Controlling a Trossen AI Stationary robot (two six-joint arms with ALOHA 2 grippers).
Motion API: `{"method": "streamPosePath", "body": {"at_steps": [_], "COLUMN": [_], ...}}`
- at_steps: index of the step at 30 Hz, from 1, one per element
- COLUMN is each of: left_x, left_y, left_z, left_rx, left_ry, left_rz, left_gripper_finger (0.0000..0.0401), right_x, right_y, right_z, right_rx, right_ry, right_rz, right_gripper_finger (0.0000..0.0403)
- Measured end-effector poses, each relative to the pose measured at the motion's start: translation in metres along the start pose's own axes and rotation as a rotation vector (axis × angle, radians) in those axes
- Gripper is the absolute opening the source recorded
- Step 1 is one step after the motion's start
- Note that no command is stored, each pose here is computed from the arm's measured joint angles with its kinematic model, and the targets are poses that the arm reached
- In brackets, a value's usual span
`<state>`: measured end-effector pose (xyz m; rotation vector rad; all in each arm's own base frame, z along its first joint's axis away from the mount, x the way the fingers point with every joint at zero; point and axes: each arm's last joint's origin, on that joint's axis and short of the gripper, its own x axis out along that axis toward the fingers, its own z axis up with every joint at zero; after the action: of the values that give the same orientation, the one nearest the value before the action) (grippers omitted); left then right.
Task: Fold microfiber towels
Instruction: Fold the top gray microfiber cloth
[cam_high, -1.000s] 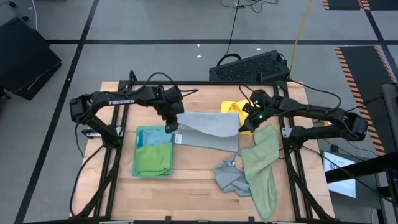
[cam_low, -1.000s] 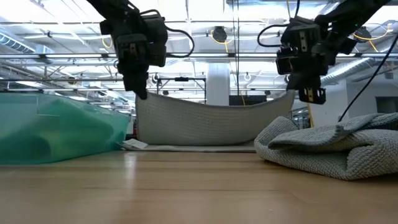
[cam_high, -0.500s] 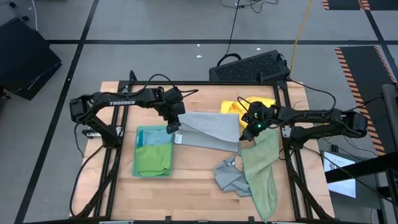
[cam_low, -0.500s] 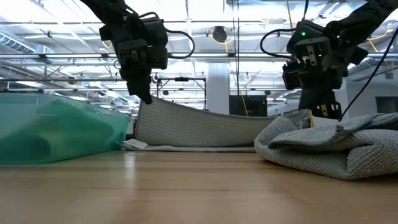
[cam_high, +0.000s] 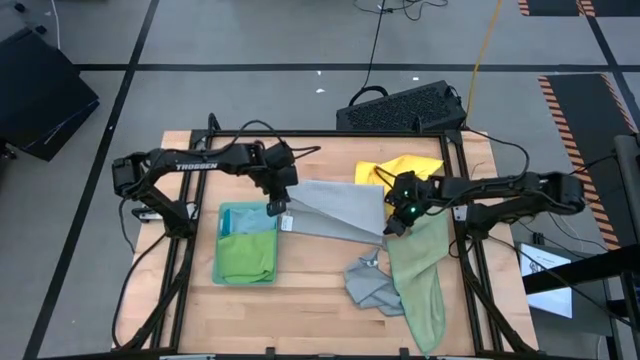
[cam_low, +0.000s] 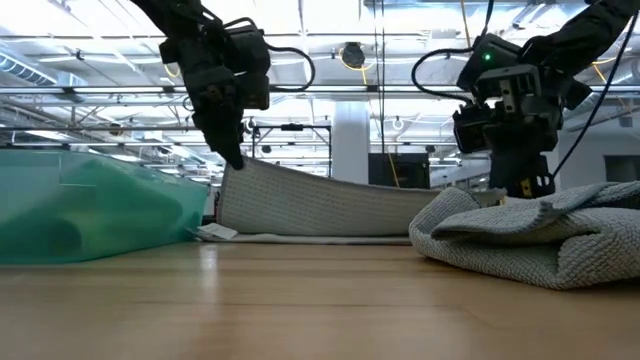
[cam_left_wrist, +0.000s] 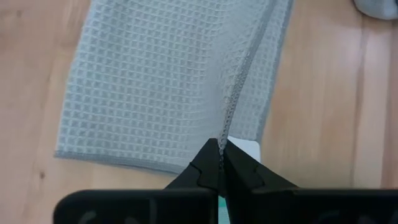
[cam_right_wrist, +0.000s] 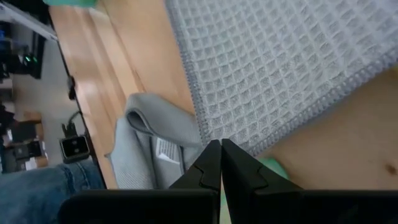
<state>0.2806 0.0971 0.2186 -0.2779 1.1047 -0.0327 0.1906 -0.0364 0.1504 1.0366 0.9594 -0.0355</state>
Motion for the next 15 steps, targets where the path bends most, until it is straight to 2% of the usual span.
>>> {"method": "streamPosePath", "body": {"at_steps": [4, 8, 15], "left_x": [0.003, 0.004, 0.004], "left_y": [-0.008, -0.010, -0.010], "left_z": [0.001, 0.001, 0.002], "left_rx": [0.034, 0.049, 0.071], "left_ry": [0.008, 0.020, 0.013], "left_rz": [-0.002, 0.068, 0.069], "left_gripper_finger": [0.0004, 0.0011, 0.0007], "right_x": [0.010, 0.018, 0.030], "right_y": [0.001, 0.000, -0.006], "right_z": [-0.003, -0.003, -0.003], "right_rx": [-0.010, -0.016, 0.004], "right_ry": [0.046, 0.049, 0.067], "right_rz": [-0.009, -0.033, -0.075], "right_gripper_finger": [0.0000, 0.0000, 0.0000]}}
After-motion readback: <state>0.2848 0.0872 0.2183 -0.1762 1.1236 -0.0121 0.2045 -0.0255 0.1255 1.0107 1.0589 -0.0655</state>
